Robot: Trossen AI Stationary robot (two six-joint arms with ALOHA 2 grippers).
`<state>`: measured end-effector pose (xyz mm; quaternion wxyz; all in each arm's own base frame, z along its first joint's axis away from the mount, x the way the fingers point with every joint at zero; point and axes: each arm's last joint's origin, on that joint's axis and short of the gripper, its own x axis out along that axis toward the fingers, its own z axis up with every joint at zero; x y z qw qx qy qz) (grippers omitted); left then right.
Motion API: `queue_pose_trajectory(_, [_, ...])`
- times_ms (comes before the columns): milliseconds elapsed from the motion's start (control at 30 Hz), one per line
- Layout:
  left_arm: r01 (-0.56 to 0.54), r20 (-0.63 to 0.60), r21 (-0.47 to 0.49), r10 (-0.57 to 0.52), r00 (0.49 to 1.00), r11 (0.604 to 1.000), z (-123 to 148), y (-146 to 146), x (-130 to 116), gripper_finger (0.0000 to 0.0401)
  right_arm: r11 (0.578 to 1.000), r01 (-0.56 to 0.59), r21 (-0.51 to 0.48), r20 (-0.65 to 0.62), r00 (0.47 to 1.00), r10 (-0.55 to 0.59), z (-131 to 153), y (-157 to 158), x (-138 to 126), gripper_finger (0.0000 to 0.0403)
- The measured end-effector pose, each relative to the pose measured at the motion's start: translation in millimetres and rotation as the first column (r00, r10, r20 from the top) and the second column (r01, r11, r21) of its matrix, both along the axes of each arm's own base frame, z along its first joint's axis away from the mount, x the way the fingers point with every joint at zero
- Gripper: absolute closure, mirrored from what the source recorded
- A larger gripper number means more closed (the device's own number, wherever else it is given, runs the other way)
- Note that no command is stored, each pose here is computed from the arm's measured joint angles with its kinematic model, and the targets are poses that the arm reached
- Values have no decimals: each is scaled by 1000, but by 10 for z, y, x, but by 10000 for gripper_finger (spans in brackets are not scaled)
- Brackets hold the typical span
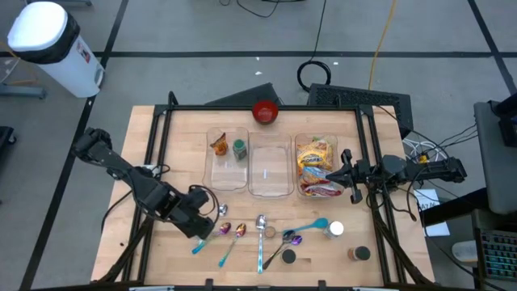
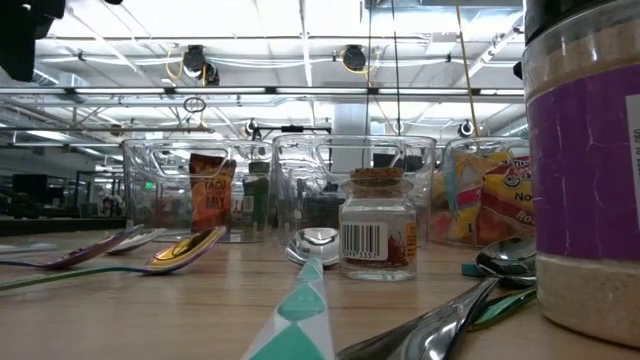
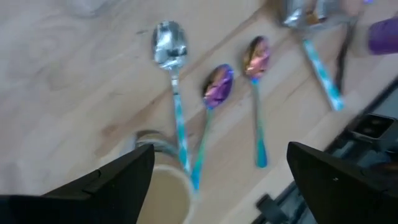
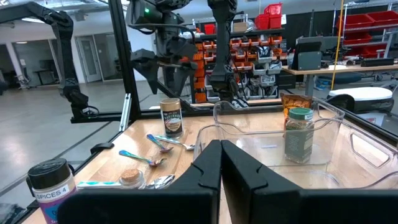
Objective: Pick & Place Food Item
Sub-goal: Put the gold seasoning bottle into the left transparent bin
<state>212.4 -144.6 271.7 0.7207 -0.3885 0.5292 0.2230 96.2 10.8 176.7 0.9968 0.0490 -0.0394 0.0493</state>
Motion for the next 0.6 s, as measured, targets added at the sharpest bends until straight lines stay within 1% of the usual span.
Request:
queue_pose_trajectory(100, [-20, -63, 21, 22, 998, 1000, -21, 2, -73, 23, 1000, 0, 0, 0, 1000, 0, 0, 0, 0, 403])
queue_pose_trajectory(233, [-78, -129, 15, 79, 988, 997, -36, -19, -153, 22, 1000, 0, 0, 0, 1000, 0, 0, 0, 0, 403])
queue_pose_trajectory(433, [-168, -126, -13, 165, 978, 986, -34, -95, -200, 22, 1000, 0, 0, 0, 1000, 0, 0, 0, 0, 403])
queue_pose_trajectory(600, [-222, -134, 9, 221, 966, 975, -100, -174, -207, 22, 1000, 0, 0, 0, 1000, 0, 0, 0, 0, 403])
